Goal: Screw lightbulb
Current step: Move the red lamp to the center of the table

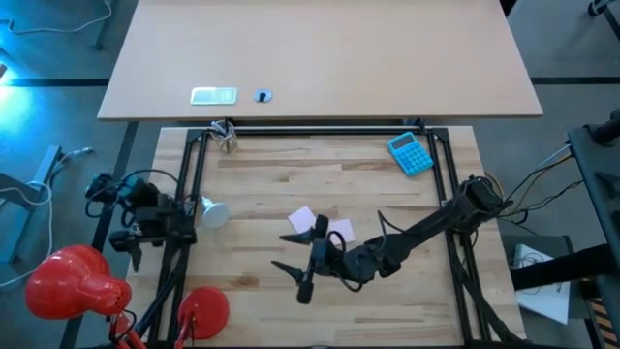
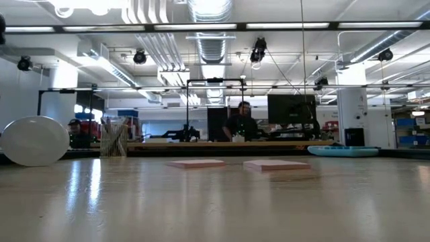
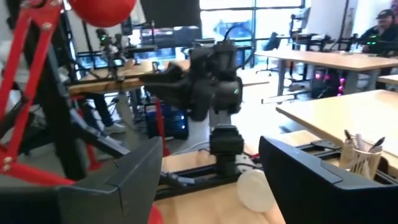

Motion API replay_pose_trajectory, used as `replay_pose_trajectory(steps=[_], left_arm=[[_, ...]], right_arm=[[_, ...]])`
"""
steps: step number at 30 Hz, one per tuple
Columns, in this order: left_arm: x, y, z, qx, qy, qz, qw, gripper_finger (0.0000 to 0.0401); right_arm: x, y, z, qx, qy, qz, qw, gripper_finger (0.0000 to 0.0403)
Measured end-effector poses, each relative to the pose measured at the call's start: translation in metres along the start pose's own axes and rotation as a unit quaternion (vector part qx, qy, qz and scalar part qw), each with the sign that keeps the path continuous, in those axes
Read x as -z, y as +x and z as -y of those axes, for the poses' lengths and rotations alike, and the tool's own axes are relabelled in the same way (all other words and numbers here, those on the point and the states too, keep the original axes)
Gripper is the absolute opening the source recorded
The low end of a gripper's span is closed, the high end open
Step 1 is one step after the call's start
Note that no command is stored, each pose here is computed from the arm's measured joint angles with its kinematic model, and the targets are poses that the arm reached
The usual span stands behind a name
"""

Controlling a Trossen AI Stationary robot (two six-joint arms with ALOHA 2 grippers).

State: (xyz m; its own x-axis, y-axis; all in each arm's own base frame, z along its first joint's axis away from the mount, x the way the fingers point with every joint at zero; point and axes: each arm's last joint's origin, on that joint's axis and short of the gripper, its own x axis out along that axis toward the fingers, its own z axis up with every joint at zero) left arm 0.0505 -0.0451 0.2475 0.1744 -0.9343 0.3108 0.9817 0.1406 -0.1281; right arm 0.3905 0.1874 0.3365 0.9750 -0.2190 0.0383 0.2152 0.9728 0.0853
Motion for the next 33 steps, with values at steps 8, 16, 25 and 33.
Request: replay_pose_trajectory(steps=[8,16,25,33], left_arm=[[0.019,0.022,-0.008,0.031,0.032,0.019,0.999,0.0261],[0.011,0.059,-0.011,-0.012,0.140,0.003,0.990,0.0261],[0.003,0.095,-0.019,0.026,0.139,0.009,0.990,0.0261],[0.010,0.109,-0.030,0.018,0.130,0.046,0.990,0.0261]], right_arm=[[0.006,0.008,0.007,0.037,0.021,-0.002,0.999,0.0275],[0.009,0.011,0.011,0.043,0.039,-0.011,0.998,0.0284],[0.019,0.017,0.021,0.064,0.082,-0.046,0.993,0.0276],[0.023,0.016,0.024,0.089,0.095,-0.058,0.990,0.0280]])
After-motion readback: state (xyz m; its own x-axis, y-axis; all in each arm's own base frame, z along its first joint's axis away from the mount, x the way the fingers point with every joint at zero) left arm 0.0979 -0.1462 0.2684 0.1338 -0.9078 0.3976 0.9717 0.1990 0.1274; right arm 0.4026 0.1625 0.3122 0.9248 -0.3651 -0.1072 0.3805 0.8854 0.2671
